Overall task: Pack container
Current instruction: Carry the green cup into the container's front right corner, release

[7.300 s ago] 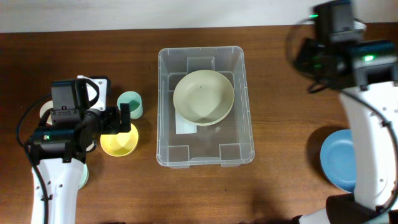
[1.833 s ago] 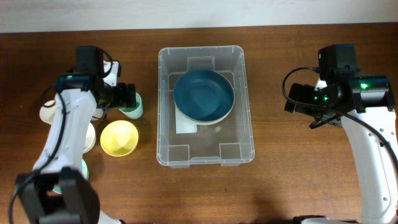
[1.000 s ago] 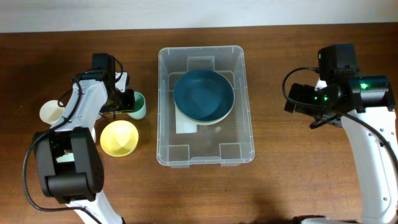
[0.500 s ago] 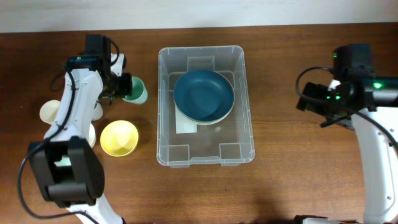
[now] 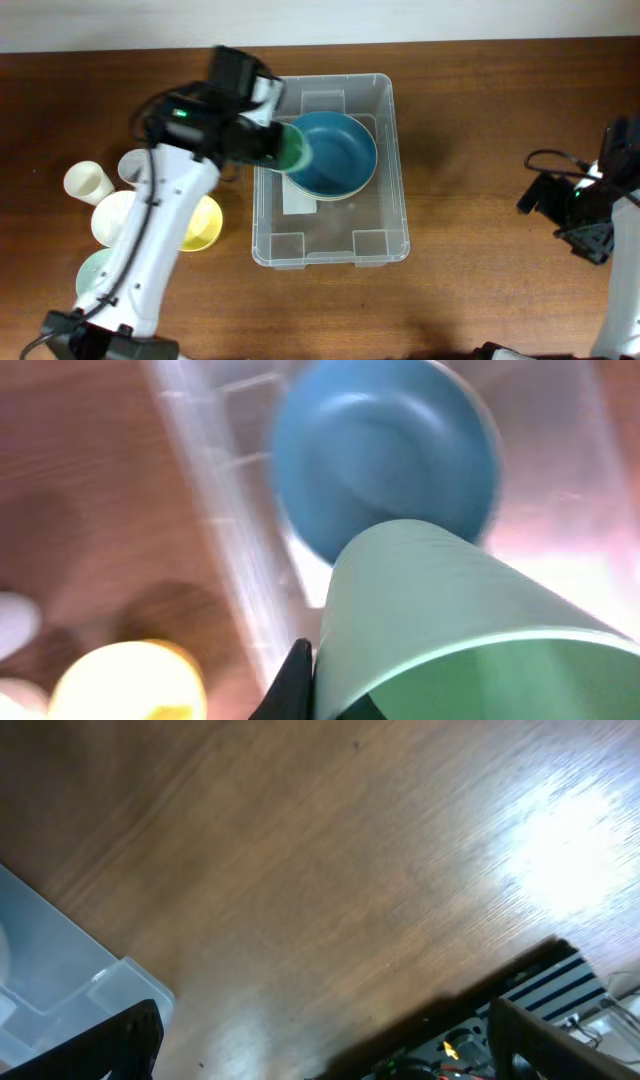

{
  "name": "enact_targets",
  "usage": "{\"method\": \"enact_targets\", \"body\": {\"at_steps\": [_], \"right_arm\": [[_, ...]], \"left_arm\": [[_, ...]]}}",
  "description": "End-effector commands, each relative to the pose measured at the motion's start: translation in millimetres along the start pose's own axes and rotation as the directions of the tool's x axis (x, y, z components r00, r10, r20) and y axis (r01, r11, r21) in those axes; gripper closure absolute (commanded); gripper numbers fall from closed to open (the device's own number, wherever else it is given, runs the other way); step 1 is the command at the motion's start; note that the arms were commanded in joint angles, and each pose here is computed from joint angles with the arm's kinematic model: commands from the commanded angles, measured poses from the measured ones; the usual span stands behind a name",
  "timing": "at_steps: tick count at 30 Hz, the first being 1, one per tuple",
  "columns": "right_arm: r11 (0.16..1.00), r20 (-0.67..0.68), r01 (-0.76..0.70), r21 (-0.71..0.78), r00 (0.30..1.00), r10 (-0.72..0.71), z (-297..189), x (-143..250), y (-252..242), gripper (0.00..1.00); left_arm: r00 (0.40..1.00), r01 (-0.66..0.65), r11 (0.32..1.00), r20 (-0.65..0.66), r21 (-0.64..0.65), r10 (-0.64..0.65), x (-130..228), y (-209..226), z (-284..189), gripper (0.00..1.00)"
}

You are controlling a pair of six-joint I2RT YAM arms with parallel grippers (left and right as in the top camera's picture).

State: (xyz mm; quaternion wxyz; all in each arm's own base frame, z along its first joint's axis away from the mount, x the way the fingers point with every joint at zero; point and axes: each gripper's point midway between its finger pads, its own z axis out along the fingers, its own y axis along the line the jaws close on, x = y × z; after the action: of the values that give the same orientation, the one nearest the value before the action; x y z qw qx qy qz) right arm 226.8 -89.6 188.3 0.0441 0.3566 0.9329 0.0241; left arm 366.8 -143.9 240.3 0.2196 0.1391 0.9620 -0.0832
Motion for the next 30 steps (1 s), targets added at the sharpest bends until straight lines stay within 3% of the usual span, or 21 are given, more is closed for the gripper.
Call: {"method": "enact_targets", "body": {"at_steps": [1,6,13,21,26,28,29,30], "right_arm": [[1.000,-0.029,0.019,-0.018,0.999,-0.019,13,10,-1,0.01],[1.000,-0.047,0.018,-0.012,0.999,-0.019,29,14,-3,0.01],[1.000,-0.044,0.018,-0.013,0.999,-0.019,29,13,-3,0.01],[1.000,-0.039,0.019,-0.011,0.999,-0.019,29,12,-3,0.01],[1.000,-0.037,0.019,-0.012,0.999,-0.019,29,11,-3,0.01],[1.000,-0.037,0.019,-0.012,0.999,-0.019,29,11,-3,0.01],[1.000,-0.036,0.019,-0.012,0.999,-0.019,29,11,-3,0.01],[1.000,-0.035,0.019,-0.012,0.999,-0.019,29,11,-3,0.01]], "left_arm": [[1.000,-0.024,0.996,-0.008,0.084,0.024,7,-68,2,1.00],[0.992,0.018,0.996,-0.122,0.082,-0.008,34,-124,36,0.99],[0.941,0.104,0.991,-0.331,0.085,-0.070,73,-155,87,1.00],[0.863,0.092,0.995,-0.501,0.046,-0.057,115,-165,131,1.00],[0.859,0.077,0.996,-0.510,0.042,-0.044,118,-165,136,0.99],[0.861,0.053,0.997,-0.509,0.057,-0.017,118,-165,136,0.90],[0.861,0.040,0.997,-0.508,0.064,-0.002,118,-164,136,0.67],[0.860,0.038,0.997,-0.510,0.064,0.000,118,-164,135,0.55]]}}
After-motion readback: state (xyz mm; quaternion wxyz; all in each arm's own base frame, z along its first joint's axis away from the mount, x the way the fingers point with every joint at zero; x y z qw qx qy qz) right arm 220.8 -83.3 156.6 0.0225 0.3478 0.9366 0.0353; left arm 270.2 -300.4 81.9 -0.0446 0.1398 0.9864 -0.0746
